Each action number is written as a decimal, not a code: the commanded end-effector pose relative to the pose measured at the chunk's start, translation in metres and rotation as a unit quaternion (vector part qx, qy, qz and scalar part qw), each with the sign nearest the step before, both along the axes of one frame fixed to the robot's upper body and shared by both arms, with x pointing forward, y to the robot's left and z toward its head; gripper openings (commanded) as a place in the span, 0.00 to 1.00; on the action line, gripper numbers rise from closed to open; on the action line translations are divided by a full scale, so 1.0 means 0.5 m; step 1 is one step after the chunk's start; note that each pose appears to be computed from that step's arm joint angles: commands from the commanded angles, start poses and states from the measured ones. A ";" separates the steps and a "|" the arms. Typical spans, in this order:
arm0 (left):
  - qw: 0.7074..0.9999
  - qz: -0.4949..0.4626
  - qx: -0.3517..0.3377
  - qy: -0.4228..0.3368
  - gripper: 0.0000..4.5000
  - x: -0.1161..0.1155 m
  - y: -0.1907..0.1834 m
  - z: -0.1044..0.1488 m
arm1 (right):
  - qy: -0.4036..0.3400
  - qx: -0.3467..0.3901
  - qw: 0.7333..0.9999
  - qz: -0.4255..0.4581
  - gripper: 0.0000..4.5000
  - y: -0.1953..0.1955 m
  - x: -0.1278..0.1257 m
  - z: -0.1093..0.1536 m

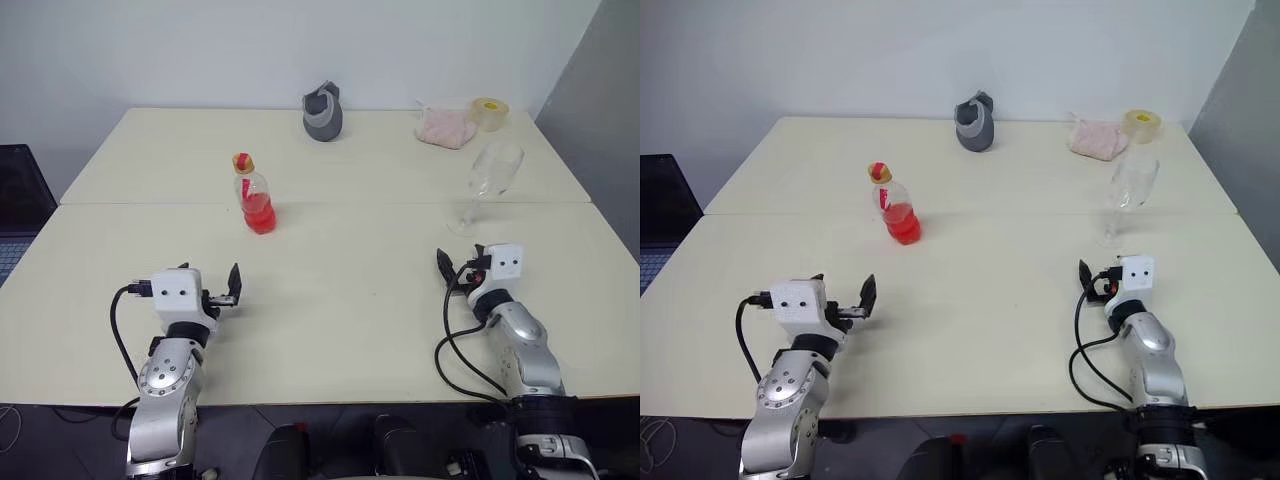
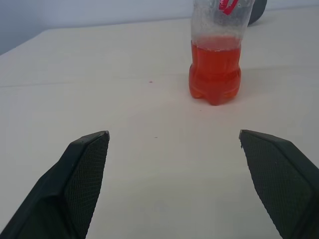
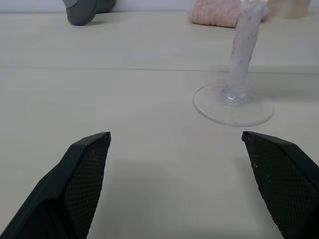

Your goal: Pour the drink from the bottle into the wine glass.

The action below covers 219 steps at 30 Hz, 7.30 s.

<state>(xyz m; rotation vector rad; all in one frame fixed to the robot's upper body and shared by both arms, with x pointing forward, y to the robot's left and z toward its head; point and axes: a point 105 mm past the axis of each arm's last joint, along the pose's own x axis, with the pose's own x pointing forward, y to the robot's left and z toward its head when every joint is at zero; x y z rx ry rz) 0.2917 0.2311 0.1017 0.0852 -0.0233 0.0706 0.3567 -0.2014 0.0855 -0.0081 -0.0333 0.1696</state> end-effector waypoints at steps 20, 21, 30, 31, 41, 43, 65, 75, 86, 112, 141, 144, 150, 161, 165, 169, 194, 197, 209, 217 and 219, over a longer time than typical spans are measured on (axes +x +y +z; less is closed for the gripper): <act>1.000 -0.003 0.001 -0.031 0.99 -0.002 0.000 0.026 | -0.045 -0.013 0.996 0.070 1.00 0.032 -0.003 0.057; 0.999 -0.006 0.003 -0.032 0.99 -0.001 -0.002 0.026 | -0.046 -0.015 0.996 0.071 1.00 0.032 -0.003 0.057; 0.999 -0.013 0.013 -0.033 0.99 0.002 -0.005 0.030 | -0.048 -0.016 0.997 0.065 1.00 0.030 -0.002 0.062; 0.999 -0.013 0.015 -0.033 0.99 0.002 -0.005 0.031 | -0.047 -0.016 0.997 0.064 1.00 0.030 -0.002 0.063; 0.999 -0.018 0.037 -0.034 0.99 0.014 -0.005 0.036 | -0.042 -0.011 0.997 0.058 1.00 0.026 -0.004 0.062; 0.999 -0.019 0.037 -0.035 0.99 0.017 -0.005 0.038 | -0.041 -0.011 0.998 0.056 1.00 0.026 -0.005 0.061; 0.997 -0.036 0.045 -0.046 0.99 0.041 -0.012 0.052 | -0.030 -0.011 0.998 0.060 1.00 0.030 -0.017 0.058; 0.996 -0.030 0.053 -0.062 0.99 0.059 0.000 0.069 | -0.046 -0.017 0.992 0.115 1.00 0.073 -0.033 0.084; 0.995 -0.064 0.010 -0.072 0.99 0.117 -0.012 0.089 | -0.056 -0.040 0.946 0.316 1.00 0.203 -0.101 0.148; 0.988 -0.102 0.032 -0.115 0.99 0.113 -0.049 0.117 | -0.128 0.002 0.992 -0.008 1.00 0.013 -0.063 0.165; 0.985 -0.130 0.022 -0.114 0.99 0.136 -0.064 0.127 | -0.150 -0.028 0.988 -0.025 1.00 0.007 -0.087 0.188; 0.987 -0.125 0.013 -0.102 0.99 0.156 -0.058 0.116 | -0.139 -0.025 0.988 0.059 1.00 0.060 -0.095 0.185; 0.986 -0.146 0.006 -0.082 0.99 0.207 -0.071 0.101 | -0.119 -0.031 0.972 0.199 1.00 0.151 -0.115 0.188; 0.983 -0.171 -0.001 -0.062 0.99 0.281 -0.109 0.085 | -0.087 -0.048 0.951 0.292 1.00 0.198 -0.150 0.186; 0.984 -0.169 -0.005 -0.056 0.99 0.301 -0.118 0.084 | -0.083 -0.051 0.948 0.303 1.00 0.209 -0.154 0.190; 0.985 -0.167 -0.018 -0.045 0.99 0.319 -0.123 0.084 | -0.081 -0.050 0.948 0.304 1.00 0.211 -0.153 0.191; 0.930 -0.356 0.050 -0.079 0.43 0.217 -0.290 0.080 | -0.077 -0.062 0.942 0.322 1.00 0.228 -0.161 0.225; 0.916 -0.388 0.082 -0.066 0.42 0.172 -0.322 0.068 | -0.088 -0.067 0.937 0.331 1.00 0.235 -0.162 0.253; 0.844 -0.533 0.044 -0.026 0.42 0.024 -0.411 0.060 | -0.056 -0.055 0.907 0.413 1.00 0.280 -0.175 0.271; 0.834 -0.550 0.044 -0.017 0.42 0.014 -0.411 0.060 | -0.052 -0.051 0.906 0.416 0.96 0.277 -0.178 0.266; 0.835 -0.549 0.045 -0.016 0.42 0.016 -0.407 0.059 | -0.058 -0.048 0.904 0.420 0.87 0.278 -0.183 0.269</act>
